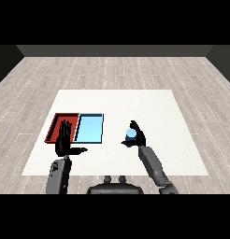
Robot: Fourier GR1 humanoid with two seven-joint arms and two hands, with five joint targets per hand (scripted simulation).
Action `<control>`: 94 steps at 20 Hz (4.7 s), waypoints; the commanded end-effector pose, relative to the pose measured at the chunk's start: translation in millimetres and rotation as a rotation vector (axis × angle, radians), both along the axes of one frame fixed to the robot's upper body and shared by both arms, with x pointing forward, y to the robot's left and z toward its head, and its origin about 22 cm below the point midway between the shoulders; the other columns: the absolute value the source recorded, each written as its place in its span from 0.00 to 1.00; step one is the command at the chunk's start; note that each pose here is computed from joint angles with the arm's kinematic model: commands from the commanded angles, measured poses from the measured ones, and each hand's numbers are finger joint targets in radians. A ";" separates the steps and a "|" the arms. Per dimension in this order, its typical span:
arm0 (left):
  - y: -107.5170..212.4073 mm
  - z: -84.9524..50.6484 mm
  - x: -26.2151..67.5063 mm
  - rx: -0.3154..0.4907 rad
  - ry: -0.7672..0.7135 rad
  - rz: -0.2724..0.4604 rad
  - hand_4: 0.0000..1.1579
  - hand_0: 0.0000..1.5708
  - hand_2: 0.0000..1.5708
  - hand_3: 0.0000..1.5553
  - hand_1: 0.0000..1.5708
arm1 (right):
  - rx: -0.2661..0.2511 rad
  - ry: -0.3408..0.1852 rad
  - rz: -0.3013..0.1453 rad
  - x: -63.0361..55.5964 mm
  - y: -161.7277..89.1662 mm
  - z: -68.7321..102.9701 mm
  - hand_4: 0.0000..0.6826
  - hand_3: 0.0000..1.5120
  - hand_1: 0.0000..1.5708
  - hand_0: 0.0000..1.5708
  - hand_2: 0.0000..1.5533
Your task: Pick the blue can and put it in the blue box
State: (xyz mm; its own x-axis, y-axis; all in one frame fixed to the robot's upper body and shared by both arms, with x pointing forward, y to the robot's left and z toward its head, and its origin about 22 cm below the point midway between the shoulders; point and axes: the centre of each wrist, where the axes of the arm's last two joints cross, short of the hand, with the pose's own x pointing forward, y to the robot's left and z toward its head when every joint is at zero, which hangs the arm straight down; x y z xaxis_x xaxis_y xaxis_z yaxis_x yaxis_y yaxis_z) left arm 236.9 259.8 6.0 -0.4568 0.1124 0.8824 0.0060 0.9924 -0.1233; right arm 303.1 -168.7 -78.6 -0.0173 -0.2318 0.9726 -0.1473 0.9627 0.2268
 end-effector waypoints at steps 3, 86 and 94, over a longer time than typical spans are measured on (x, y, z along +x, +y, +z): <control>0.9 6.8 -4.6 0.007 -0.003 0.006 0.00 0.00 0.00 0.00 0.00 | -0.146 0.051 -0.029 -5.1 18.3 -4.2 0.95 0.96 0.99 0.99 0.96; -166.8 -36.4 59.1 0.076 0.253 -0.334 0.00 0.00 0.00 0.00 0.00 | -0.186 -0.404 0.191 14.8 115.6 128.2 0.91 0.92 0.89 0.89 0.93; -186.4 -24.9 63.0 0.325 0.229 -0.187 0.16 0.20 0.31 0.21 0.20 | -0.143 -0.394 0.251 -7.3 122.8 124.3 0.87 0.92 0.93 0.93 0.94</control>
